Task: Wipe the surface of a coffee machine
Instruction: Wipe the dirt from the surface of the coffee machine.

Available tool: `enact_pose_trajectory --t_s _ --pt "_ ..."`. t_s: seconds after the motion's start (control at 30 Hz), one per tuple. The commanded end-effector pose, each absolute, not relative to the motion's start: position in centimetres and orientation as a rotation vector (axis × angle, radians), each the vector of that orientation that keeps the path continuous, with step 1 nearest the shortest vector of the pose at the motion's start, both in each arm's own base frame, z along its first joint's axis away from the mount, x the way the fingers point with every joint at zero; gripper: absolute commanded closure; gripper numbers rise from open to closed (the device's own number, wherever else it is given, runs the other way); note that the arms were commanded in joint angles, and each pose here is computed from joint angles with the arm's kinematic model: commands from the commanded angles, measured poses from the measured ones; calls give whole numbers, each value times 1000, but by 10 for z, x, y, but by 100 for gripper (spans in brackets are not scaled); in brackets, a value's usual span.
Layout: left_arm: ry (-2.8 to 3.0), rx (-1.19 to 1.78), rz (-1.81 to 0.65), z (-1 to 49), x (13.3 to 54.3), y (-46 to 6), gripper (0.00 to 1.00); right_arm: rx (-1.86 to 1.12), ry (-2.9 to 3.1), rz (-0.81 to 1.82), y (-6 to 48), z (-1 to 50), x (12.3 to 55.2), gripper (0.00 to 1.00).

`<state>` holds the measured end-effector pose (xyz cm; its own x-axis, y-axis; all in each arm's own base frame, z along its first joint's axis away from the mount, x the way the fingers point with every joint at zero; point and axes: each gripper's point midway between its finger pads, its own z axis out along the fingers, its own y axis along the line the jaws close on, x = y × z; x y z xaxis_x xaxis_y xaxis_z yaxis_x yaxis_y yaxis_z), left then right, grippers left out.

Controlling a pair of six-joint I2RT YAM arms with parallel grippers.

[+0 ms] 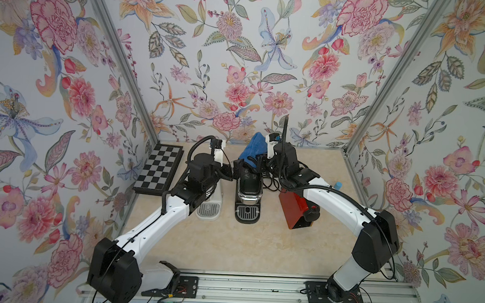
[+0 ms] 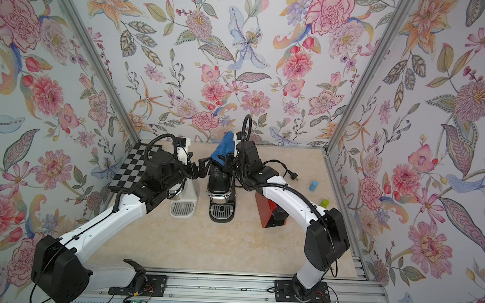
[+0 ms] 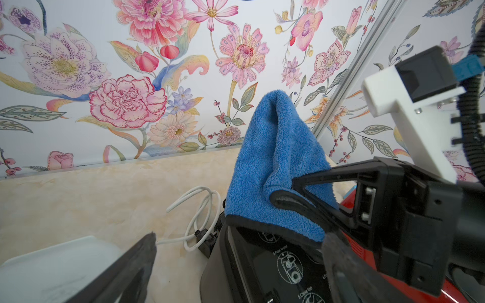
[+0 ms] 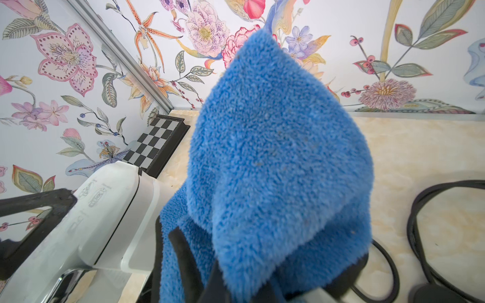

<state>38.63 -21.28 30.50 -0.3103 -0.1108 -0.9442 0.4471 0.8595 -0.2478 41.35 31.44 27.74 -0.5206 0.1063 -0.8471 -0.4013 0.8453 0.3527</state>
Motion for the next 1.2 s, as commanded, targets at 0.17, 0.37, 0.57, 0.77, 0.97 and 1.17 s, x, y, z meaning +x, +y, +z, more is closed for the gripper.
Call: enact_pose_trajectory --t_s 0.17,0.37,0.57,0.77,0.97,1.17 --pt "1830 249 -596 295 390 -216 1 -315 2120 645 307 254 337 100" --pt "1831 236 -573 295 391 -211 1 -347 2112 711 311 256 293 100" --pt "1827 230 -561 296 391 -209 1 -414 2117 730 335 252 284 100" --pt "1817 226 -544 298 390 -206 1 -409 2098 696 348 251 322 100" --pt "1814 228 -551 300 390 -207 1 -330 2122 690 339 239 384 100" --pt "1817 231 -554 299 390 -207 1 -262 2165 669 326 220 416 100"
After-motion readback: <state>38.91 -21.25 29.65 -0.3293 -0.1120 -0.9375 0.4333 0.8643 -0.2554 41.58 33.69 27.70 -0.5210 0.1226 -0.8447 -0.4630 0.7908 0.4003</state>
